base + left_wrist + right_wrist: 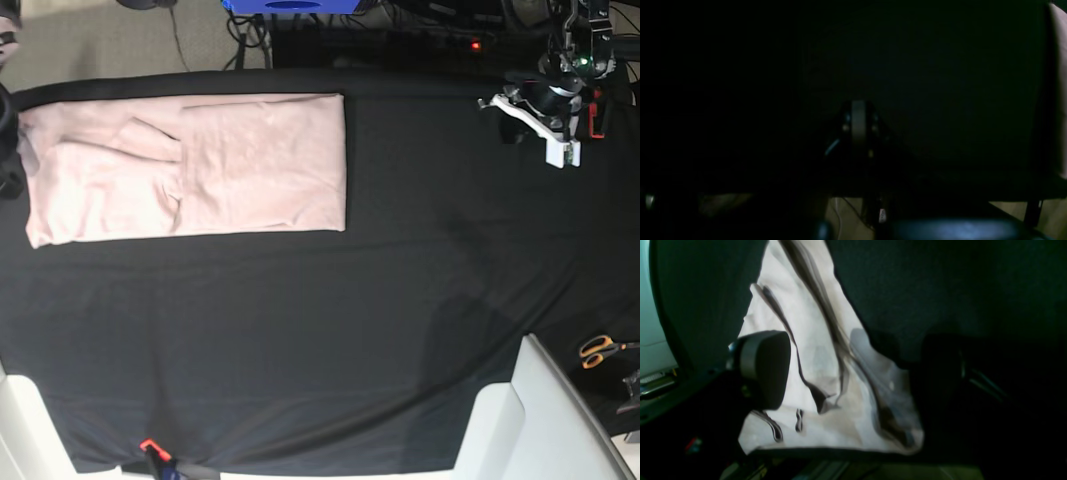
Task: Fold the T-shirt properly
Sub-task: 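Lower the right gripper and grasp the end of the folded bundle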
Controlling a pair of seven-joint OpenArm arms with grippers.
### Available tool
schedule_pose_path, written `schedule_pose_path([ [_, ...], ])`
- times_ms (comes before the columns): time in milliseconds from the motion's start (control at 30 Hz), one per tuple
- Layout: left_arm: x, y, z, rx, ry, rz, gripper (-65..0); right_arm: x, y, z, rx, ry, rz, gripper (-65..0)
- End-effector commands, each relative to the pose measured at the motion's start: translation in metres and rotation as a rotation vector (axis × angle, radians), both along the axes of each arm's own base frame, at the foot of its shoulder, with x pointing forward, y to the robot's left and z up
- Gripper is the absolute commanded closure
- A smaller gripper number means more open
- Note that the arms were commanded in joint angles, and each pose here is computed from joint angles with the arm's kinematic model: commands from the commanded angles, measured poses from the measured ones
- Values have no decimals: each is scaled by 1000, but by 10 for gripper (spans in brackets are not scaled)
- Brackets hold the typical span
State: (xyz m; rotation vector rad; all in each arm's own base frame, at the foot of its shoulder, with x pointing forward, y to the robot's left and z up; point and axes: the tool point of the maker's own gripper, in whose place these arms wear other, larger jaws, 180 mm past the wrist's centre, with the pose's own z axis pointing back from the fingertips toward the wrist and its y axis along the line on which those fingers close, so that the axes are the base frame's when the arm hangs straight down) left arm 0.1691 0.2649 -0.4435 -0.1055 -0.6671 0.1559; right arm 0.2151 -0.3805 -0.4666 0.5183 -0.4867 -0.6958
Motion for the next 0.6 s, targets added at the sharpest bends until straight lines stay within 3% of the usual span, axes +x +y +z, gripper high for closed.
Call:
schedule_pose_path([
  [0,6,0,8,-1,-34,-16,0,12,-6,10,-17,-34,14,-587],
  [133,6,-1,7,-3,-34,-18,0,10,18,-4,3,13,95,-585],
  [333,4,-1,7,-4,-30,-18,0,-15,37,-21,20,74,134,-585],
  [567,5,-5,6,-8,-30,-26,0,-21,44,-18,-23,109,228,-584],
])
